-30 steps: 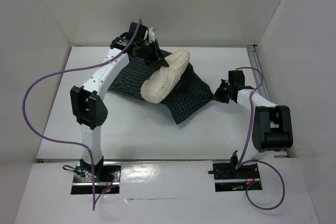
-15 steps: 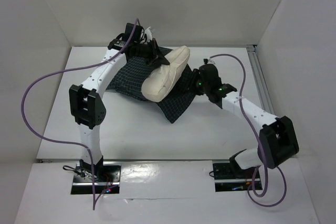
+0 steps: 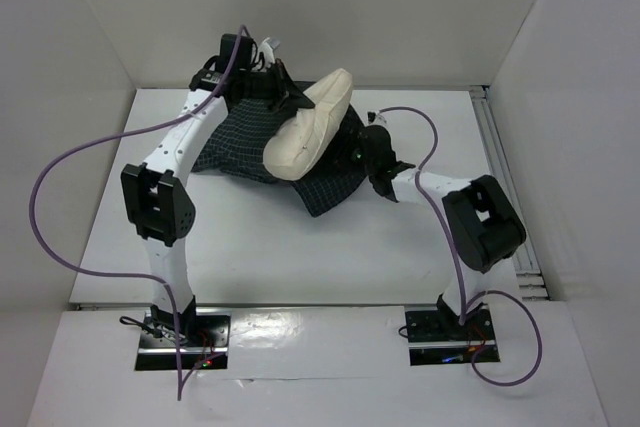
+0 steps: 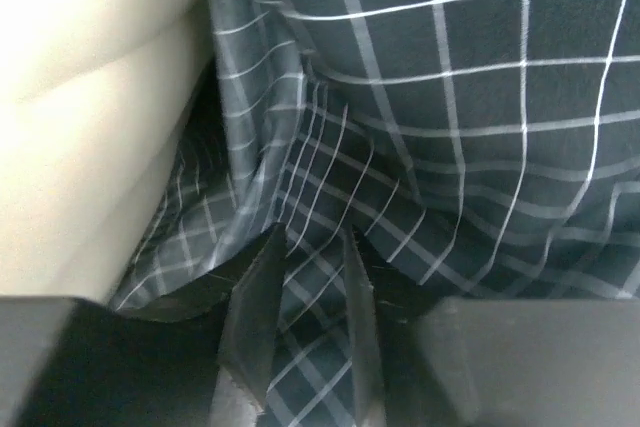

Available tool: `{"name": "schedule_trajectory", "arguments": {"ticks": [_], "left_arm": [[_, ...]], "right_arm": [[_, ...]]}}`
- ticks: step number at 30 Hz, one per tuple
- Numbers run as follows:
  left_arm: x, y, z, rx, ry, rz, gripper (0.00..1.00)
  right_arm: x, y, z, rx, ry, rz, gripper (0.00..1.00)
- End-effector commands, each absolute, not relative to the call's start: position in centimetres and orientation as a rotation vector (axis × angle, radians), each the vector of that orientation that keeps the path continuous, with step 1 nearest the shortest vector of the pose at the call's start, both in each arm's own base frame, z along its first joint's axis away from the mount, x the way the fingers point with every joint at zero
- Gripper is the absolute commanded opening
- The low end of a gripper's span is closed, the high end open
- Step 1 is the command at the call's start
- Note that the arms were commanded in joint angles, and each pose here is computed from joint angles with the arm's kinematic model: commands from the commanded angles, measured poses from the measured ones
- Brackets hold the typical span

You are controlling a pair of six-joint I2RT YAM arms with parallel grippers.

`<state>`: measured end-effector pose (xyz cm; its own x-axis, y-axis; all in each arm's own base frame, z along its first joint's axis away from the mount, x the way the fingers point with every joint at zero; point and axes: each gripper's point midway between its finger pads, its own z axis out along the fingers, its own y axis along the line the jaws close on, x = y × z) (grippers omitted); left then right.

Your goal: Put the pillow into the pillowcase

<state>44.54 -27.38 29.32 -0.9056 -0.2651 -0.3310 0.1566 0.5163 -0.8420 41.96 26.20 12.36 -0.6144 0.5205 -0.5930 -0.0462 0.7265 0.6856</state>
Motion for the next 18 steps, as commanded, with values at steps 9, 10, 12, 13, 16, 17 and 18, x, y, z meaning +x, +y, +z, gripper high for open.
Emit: {"name": "schedule_trajectory", "arguments": {"ticks": [9,10,12,13,16,17,18], "left_arm": [[42.2,-27.2,37.8,0.026,2.136,-1.538,0.00],[42.0,-27.3,37.8,0.034,2.137,-1.547,0.00],[41.8,-27.2,38.2,0.040,2.128,-1.547,0.00],[41.8,-27.2,37.8,0.032,2.140,-1.547,0.00],[41.9,-26.8,37.4,0.017,2.144,-1.542,0.00],[41.9,-26.8,37.0,0.011,2.153,-1.543,0.00],[42.2,-26.3,37.0,-0.001,2.149,-1.537,0.00]], "right_arm": [[47.4,28.8,12.7,0.388,1.923,0.908,0.58],[47.6,29.0,12.7,0.399,1.922,0.916,0.58],[47.7,29.4,12.3,0.401,1.920,0.937,0.57],[48.1,29.6,13.4,0.401,1.874,0.966,0.57],[47.5,29.3,14.1,0.409,1.852,0.985,0.57],[47.2,29.1,14.5,0.407,1.842,0.991,0.57],[46.5,28.8,15.1,0.415,1.830,1.003,0.59]]}}
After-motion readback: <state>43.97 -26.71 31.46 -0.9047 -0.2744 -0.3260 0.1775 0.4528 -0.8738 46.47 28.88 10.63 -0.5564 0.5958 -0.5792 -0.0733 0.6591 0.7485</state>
